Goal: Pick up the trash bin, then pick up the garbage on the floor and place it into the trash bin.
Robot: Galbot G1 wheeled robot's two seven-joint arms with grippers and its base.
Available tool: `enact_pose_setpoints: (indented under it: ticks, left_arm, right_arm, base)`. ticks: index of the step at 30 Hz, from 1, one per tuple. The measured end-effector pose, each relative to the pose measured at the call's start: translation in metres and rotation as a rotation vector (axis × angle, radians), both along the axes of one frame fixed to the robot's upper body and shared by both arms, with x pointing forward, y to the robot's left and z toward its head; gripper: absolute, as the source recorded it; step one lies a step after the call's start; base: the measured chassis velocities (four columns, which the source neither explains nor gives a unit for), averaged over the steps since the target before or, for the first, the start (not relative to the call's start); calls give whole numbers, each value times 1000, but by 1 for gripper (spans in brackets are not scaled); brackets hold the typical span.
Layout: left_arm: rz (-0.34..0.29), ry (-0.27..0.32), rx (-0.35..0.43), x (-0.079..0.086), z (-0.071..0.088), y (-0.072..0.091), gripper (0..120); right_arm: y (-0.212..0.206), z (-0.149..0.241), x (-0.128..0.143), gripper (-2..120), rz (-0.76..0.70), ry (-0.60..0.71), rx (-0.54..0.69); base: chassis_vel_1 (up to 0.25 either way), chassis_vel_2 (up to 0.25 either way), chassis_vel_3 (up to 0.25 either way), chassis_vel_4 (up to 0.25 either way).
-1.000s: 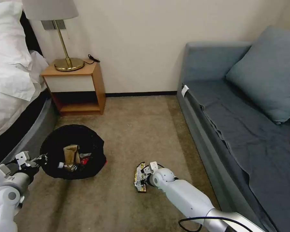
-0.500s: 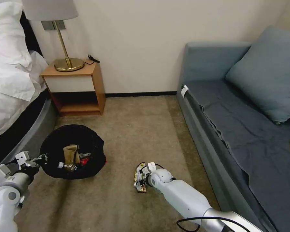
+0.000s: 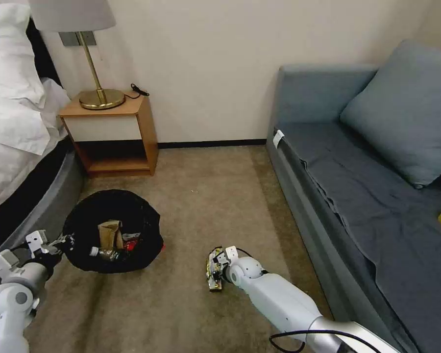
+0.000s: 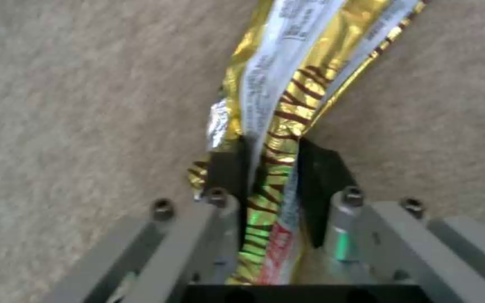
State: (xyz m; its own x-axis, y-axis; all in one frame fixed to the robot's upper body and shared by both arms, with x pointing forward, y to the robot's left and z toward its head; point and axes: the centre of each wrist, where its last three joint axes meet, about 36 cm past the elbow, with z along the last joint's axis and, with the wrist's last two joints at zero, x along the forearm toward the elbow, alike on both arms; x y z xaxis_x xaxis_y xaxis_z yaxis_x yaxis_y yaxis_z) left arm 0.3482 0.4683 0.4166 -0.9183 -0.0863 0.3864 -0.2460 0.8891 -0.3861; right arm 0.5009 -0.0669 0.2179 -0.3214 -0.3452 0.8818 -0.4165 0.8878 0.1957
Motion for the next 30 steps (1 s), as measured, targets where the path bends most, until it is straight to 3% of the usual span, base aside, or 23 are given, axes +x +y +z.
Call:
enact_pose_setpoints:
  ticks: [4, 19, 30]
  left_arm:
    - [-1, 1, -1, 1, -1, -1, 4]
    - [-33, 3, -5, 13, -4, -15, 4]
    - [-78, 36, -41, 29, -11, -29, 4]
  right_arm:
    - [0, 1, 0, 0, -2, -5, 10]
    - [-18, 63, 34, 0, -57, -126, 68]
    - [-36, 180, 76, 0, -116, -475, 183]
  base:
    - [0, 0, 0, 0]
    - [0, 0, 0, 0]
    - [0, 0, 0, 0]
